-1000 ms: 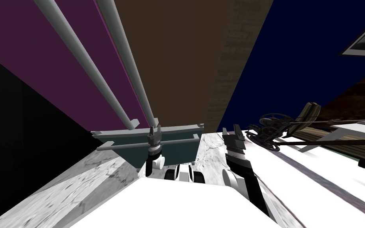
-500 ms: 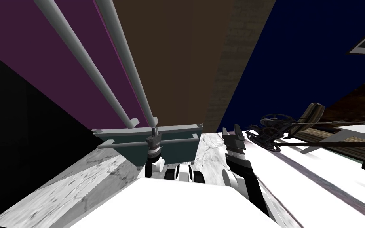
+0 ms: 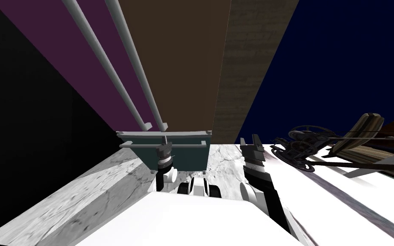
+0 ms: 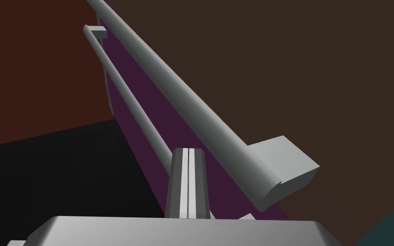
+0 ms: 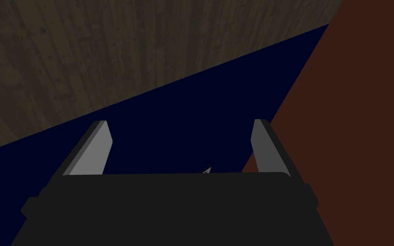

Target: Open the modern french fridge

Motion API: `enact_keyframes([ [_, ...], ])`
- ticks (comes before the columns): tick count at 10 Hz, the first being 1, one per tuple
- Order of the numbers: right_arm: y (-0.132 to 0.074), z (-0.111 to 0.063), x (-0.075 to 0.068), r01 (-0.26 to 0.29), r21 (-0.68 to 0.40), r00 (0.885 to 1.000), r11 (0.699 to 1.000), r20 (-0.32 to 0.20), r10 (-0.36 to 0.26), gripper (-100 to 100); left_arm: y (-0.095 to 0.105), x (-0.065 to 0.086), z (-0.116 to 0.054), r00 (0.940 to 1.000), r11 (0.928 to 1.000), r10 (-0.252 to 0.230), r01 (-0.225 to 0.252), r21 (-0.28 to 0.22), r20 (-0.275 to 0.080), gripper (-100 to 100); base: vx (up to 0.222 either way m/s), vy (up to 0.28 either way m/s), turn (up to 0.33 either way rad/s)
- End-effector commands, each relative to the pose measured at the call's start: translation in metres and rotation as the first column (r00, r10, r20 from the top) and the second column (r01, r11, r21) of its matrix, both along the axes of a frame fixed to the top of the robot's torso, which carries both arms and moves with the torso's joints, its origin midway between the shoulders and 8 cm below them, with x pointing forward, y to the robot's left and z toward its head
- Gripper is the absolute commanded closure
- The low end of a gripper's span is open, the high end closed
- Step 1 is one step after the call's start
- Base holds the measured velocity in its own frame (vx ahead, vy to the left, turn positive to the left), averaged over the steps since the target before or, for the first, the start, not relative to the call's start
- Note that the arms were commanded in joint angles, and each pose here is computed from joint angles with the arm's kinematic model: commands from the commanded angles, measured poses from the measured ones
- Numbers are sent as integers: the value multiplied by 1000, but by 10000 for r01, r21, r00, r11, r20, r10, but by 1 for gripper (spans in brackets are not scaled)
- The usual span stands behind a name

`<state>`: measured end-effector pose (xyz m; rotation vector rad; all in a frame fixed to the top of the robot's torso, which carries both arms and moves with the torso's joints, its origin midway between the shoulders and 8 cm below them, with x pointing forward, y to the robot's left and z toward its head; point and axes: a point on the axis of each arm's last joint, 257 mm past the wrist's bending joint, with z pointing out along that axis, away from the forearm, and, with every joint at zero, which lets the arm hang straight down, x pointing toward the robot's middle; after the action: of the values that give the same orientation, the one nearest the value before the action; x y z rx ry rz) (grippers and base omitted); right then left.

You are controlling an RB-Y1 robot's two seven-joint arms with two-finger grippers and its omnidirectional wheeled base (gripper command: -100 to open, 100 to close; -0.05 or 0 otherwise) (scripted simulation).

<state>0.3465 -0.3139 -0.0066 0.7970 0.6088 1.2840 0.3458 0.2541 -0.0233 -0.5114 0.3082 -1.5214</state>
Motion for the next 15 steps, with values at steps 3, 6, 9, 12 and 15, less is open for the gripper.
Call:
enact_keyframes([
  [3,0,0,0,0,0,10000,10000,-1,0,0,12,0,8,9973,9973,738,-738,-7,-64,100,-96,-153,110],
  [6,0,0,0,2,-6,10000,10000,-4,-2,0,11,2,8,9990,9940,434,-419,1009,-128,-100,5,16,-17],
  [9,0,0,0,2,-6,10000,10000,-4,-2,0,10,4,7,9997,9877,155,-121,1557,-201,-100,27,41,-24],
  [12,0,0,0,3,-8,10000,10000,-5,-3,0,0,10,2,9986,9891,-445,482,1392,-294,-100,67,130,-109],
  [15,0,0,0,4,-9,10000,10000,-7,-4,0,-11,16,-3,9937,9872,-1070,1103,1151,-345,-100,96,180,-117],
])
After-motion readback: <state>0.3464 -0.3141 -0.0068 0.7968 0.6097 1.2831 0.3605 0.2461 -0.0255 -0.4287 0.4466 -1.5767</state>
